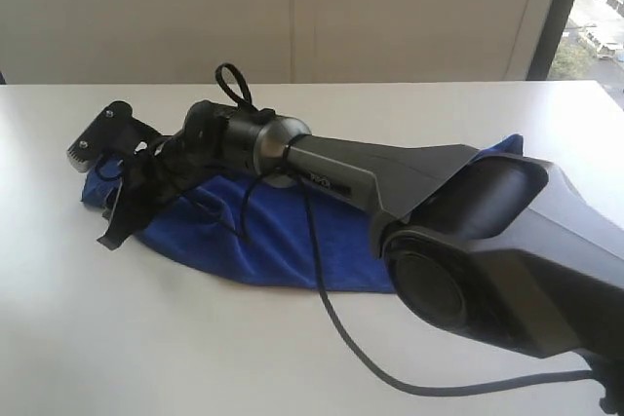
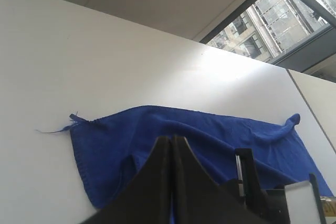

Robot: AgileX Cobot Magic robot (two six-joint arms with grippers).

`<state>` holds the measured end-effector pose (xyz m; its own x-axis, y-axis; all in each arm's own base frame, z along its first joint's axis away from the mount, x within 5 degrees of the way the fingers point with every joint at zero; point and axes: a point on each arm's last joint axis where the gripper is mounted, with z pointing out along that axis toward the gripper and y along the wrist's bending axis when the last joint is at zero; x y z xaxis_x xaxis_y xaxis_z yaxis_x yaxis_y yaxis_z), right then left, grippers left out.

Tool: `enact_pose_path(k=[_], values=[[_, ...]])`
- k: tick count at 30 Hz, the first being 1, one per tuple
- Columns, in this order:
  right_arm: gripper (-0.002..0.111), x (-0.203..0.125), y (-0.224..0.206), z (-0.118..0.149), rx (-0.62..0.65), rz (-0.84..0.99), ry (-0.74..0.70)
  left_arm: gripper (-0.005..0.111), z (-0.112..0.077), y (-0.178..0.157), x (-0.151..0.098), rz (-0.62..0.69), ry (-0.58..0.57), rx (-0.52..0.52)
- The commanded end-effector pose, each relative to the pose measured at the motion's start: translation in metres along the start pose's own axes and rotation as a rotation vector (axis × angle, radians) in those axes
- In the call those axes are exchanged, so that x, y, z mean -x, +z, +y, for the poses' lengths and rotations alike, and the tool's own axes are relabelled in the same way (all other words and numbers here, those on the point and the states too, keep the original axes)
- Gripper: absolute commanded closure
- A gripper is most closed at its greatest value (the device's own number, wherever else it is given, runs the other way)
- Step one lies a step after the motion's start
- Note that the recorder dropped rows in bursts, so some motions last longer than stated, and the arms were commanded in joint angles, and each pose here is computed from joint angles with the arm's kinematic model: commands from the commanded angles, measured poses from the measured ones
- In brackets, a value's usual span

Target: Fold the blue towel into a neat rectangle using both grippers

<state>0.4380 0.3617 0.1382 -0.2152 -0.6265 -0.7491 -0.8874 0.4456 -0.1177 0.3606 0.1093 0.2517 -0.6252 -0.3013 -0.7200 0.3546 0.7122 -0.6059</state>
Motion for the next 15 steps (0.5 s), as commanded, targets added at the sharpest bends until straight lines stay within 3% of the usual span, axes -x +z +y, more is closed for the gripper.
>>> enact_pose_path(k=[1,8,15], values=[[0.063,-0.010,0.009,0.000,-0.008,0.017,0.079,0.107,-0.005,-0.003,0.005,-0.035,0.007,-0.023],[0.067,-0.019,0.017,0.002,0.001,0.038,0.091,0.107,-0.004,-0.003,0.006,-0.049,0.024,-0.011],[0.099,-0.006,0.007,0.000,-0.008,0.008,0.207,0.107,-0.004,-0.003,0.007,-0.053,0.029,-0.009]])
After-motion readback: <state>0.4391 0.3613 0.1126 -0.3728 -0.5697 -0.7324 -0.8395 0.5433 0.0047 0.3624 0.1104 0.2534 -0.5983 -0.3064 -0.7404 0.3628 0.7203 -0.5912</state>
